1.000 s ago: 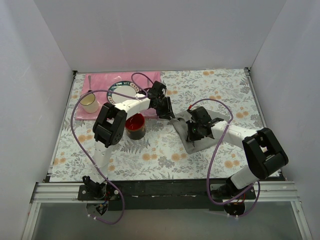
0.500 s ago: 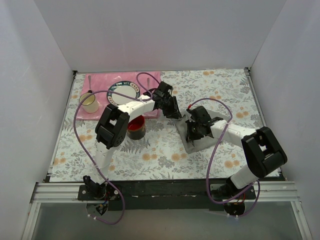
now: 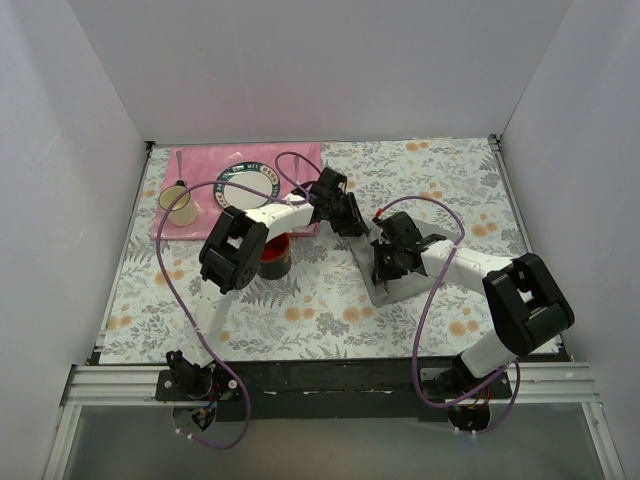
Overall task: Fold the napkin, place the utensils inside, and roll it up
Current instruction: Roll the napkin with the utensil
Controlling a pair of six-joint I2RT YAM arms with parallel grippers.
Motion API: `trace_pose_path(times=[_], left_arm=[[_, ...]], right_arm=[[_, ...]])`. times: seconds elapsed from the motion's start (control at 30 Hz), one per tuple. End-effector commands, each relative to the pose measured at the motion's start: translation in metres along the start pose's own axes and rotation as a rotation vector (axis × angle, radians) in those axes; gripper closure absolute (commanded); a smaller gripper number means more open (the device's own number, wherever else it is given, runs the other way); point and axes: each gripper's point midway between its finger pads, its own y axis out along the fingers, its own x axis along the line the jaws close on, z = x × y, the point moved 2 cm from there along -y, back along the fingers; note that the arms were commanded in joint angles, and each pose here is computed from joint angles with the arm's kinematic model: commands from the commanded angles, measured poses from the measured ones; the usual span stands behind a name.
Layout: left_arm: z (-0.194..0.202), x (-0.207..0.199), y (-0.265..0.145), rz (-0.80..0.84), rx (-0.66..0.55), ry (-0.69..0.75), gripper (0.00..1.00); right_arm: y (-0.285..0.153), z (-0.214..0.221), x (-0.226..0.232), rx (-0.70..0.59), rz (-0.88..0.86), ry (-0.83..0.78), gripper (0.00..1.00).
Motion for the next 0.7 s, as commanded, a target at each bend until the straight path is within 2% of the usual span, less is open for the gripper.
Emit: trace_pose_path(times=[0.0, 0.13, 0.27, 0.4, 0.5, 0.6, 0.67], left_arm=[[0.014, 0.023, 0.014, -0.062, 0.035, -0.016, 0.74], [0.008, 0.024, 0.005, -0.093, 0.002, 0.040, 0.73], [-0.015, 0.004, -0.028, -0.127, -0.094, 0.141, 0.59], [-0.027, -0.019, -0.065, -0.143, -0.137, 0.209, 0.47], [-0.029, -0.025, -0.088, -0.172, -0.157, 0.229, 0.43], [-0.023, -0.024, -0.110, -0.196, -0.163, 0.229, 0.19], [-0.017, -0.015, -0.117, -0.227, -0.156, 0.207, 0.16]], right_arm=[[0.021, 0.057, -0.041, 0.186, 0.162, -0.028, 0.99], [0.022, 0.060, -0.041, 0.196, 0.162, -0.031, 0.99], [0.024, 0.060, -0.041, 0.199, 0.157, -0.026, 0.99], [0.025, 0.058, -0.040, 0.196, 0.147, -0.019, 0.99], [0.026, 0.058, -0.039, 0.201, 0.140, -0.008, 0.99], [0.028, 0.058, -0.038, 0.207, 0.134, 0.001, 0.99], [0.031, 0.059, -0.039, 0.216, 0.138, 0.004, 0.99]])
